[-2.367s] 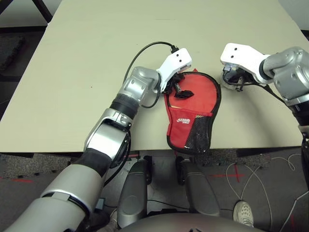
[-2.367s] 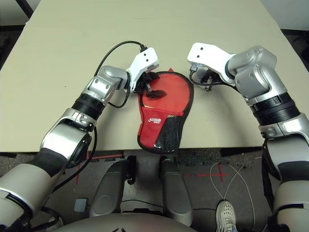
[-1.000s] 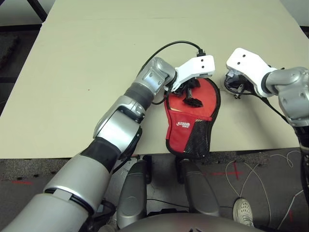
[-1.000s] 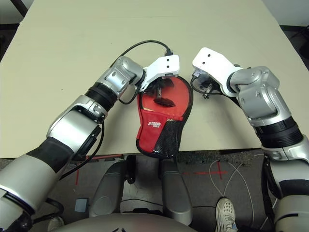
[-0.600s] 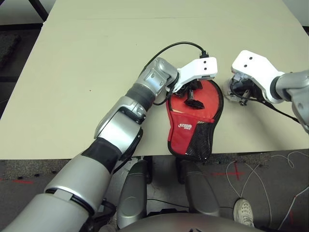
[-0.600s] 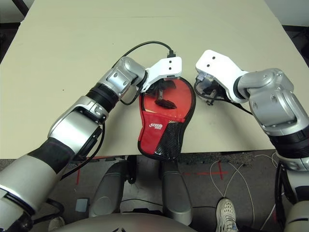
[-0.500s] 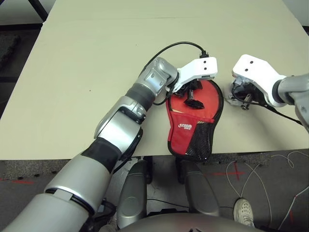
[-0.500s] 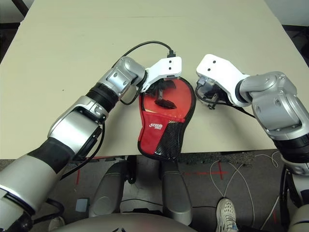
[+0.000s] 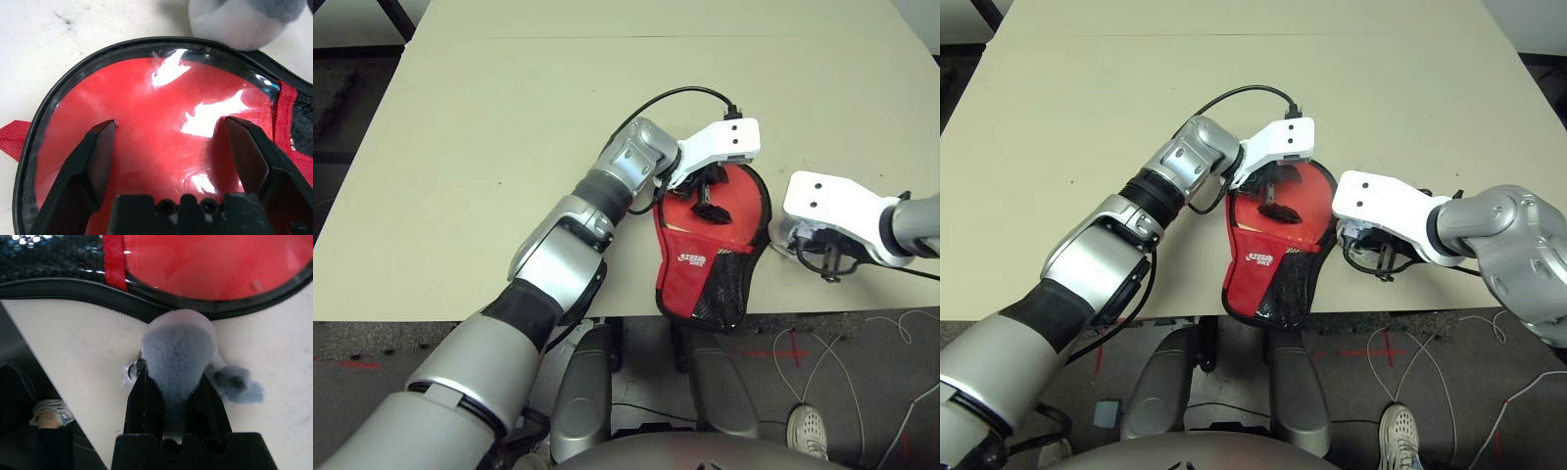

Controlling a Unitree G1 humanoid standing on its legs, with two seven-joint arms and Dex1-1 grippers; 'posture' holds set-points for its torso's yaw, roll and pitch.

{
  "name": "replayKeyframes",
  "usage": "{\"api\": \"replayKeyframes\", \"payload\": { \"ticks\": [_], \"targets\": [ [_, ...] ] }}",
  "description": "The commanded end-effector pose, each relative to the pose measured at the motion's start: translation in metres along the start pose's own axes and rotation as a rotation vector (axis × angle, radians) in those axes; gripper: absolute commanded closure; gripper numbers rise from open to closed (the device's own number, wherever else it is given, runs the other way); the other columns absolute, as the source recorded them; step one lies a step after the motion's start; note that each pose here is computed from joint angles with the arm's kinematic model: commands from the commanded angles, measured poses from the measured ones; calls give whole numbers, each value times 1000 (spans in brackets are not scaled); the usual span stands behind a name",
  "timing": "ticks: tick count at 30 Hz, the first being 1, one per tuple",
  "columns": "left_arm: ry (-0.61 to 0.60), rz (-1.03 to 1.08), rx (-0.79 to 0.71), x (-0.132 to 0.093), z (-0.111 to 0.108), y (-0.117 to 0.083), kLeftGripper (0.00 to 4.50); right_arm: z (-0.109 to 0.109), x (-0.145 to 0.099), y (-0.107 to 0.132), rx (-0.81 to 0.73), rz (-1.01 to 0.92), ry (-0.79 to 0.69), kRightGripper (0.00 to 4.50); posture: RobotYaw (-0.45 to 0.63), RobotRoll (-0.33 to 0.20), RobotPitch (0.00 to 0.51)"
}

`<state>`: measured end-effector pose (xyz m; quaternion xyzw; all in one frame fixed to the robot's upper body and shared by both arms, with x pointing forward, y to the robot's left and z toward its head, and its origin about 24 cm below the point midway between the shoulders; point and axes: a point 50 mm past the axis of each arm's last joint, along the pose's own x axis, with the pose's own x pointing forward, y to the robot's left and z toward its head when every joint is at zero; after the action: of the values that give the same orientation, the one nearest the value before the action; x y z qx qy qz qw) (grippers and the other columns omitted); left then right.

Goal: Store the ping-pong paddle in its case and zip it.

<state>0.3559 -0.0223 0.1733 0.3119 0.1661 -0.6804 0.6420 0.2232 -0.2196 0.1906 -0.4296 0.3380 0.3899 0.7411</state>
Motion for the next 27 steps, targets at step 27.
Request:
{"api": "replayKeyframes", "payload": {
  "ticks": [27],
  "targets": [
    [155,-42,-88,19,-39,-11,0,-18,20,6,410,-105,90,3898,-164,0,310]
  ]
}}
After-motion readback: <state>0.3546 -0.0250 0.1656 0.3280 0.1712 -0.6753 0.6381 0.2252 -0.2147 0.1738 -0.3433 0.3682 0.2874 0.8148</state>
